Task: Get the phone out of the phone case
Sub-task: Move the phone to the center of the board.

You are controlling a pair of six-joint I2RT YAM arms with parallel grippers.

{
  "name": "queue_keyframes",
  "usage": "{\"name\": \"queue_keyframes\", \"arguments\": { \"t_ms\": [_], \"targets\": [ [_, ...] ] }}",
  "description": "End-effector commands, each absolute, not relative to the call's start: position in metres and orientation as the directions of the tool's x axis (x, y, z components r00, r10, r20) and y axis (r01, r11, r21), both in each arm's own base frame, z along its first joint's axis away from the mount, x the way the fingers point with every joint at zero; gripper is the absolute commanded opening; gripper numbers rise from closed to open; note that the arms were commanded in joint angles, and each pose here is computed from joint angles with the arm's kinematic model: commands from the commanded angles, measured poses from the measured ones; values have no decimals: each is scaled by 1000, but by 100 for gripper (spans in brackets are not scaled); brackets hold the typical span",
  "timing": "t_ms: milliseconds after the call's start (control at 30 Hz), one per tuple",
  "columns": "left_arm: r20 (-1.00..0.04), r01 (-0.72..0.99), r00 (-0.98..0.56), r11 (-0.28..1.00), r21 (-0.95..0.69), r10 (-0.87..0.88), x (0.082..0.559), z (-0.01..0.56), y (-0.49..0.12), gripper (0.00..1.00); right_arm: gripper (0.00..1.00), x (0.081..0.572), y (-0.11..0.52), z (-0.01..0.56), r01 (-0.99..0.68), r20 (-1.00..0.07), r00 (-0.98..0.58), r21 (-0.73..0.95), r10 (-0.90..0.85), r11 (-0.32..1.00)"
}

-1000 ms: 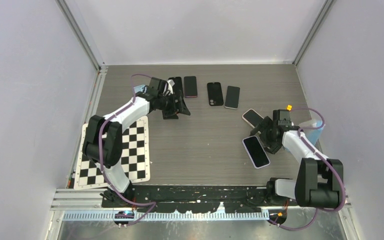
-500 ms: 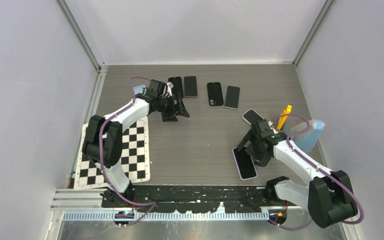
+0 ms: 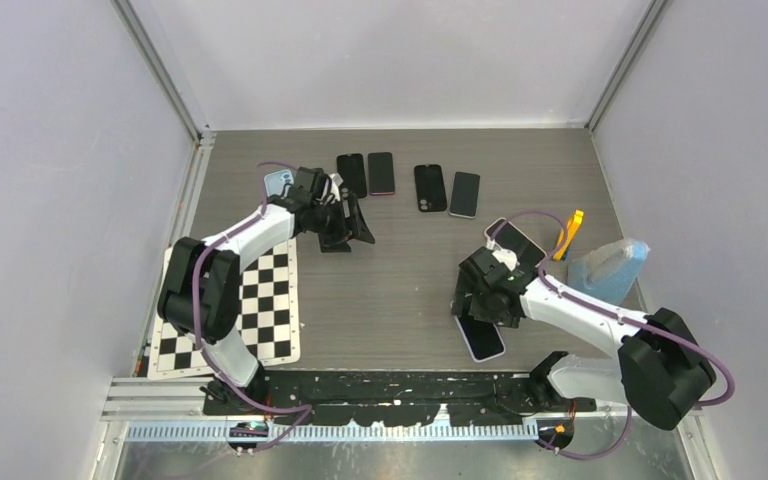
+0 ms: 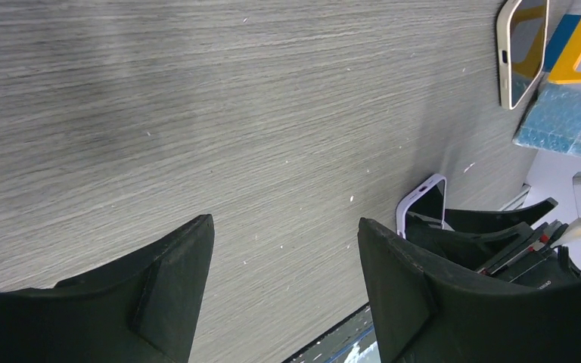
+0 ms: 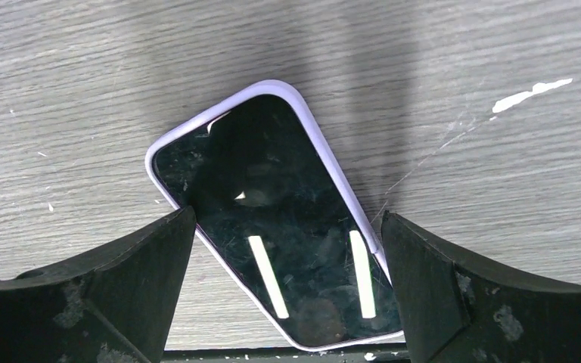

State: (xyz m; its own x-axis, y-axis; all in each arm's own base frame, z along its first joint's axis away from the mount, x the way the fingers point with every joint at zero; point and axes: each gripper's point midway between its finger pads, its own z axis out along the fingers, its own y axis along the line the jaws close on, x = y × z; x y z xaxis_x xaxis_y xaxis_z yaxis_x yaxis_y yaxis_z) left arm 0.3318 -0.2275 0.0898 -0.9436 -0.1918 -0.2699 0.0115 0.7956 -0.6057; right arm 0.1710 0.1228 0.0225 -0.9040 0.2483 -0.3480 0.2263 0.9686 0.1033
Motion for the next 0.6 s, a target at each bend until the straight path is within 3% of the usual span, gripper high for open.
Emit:
{"name": "queue_keyframes", "arguments": {
  "t_ms": [0,267,567],
  "targets": [
    [-346,51,-914,785,-617,-213,341,112,-225,72,100,182,137,30,118,-390,-909,97,147,988],
    [-348,46,-911,787,-616,-219,341,114,-224,72,100,179,167,33,-29,-398,-916,177,45,984],
    [-351,46,-910,789,-612,-220,343,114,-223,72,100,175,168,29,-105,-388,-920,113,-53,988]
  ]
}}
